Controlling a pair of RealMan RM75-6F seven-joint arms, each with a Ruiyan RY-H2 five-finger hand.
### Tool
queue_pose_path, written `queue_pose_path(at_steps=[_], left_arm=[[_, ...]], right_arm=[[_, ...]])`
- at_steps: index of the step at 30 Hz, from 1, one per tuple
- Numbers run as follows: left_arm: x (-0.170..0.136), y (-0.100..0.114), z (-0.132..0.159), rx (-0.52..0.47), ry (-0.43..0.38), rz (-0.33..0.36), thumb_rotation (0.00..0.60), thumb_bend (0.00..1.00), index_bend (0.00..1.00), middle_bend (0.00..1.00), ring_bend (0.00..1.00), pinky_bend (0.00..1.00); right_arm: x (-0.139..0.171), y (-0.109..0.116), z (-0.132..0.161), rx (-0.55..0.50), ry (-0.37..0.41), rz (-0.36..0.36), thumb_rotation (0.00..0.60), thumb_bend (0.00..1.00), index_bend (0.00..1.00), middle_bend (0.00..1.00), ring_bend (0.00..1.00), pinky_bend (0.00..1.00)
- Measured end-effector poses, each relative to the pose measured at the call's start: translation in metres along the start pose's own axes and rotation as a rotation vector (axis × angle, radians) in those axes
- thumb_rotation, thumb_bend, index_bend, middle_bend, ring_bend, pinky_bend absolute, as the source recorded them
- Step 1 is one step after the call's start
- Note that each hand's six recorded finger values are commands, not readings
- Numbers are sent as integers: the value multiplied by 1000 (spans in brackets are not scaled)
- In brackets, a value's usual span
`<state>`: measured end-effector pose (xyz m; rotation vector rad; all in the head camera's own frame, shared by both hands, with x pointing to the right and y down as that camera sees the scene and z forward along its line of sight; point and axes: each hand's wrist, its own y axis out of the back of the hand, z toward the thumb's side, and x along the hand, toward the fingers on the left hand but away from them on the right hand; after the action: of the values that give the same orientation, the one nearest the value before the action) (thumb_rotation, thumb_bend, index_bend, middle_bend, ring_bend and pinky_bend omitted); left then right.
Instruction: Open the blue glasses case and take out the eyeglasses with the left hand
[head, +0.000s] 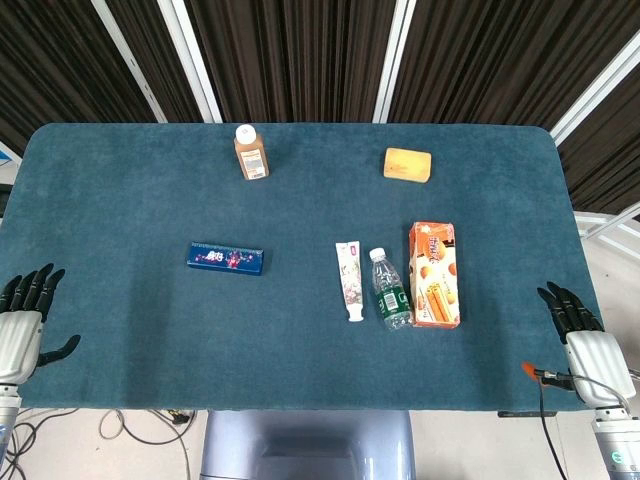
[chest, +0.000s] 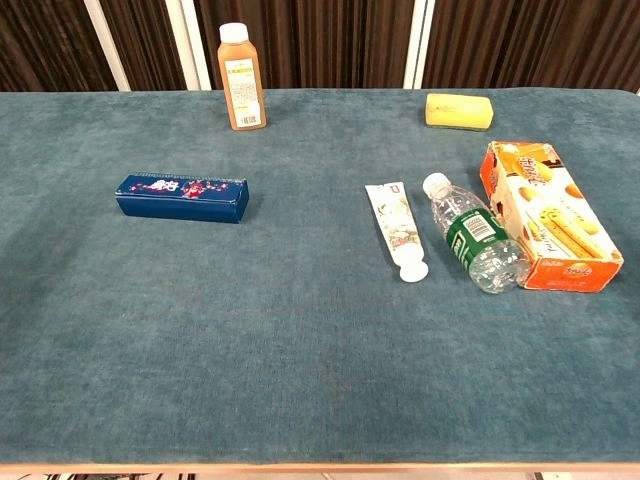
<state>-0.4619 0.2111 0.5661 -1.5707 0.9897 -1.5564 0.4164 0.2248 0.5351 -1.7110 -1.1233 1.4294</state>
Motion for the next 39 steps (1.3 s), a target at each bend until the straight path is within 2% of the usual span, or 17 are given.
queue_pose_path(at_steps=[8,14,20,27,39], left_arm=[[3,-4,2,5,-1,-19,600,181,0,0,0,27],[17,-6,15,-3,-21,-58,600,181,0,0,0,28],[47,-8,36,28,-59,-98,600,182,0,7,0,32],[99,-19,70,52,-98,-167,600,186,0,57,0,50],[172,-44,111,116,-97,-253,600,197,0,110,0,56]], right_arm=[[1,1,0,-2,4,0,600,126,0,0,0,186],[0,0,-1,-7,-4,4,600,125,0,0,0,186],[0,0,-1,-9,-8,7,600,126,0,0,0,186],[-1,-1,-1,-12,-14,11,600,125,0,0,0,186],[-2,-1,-3,-24,-28,21,600,127,0,0,0,186]])
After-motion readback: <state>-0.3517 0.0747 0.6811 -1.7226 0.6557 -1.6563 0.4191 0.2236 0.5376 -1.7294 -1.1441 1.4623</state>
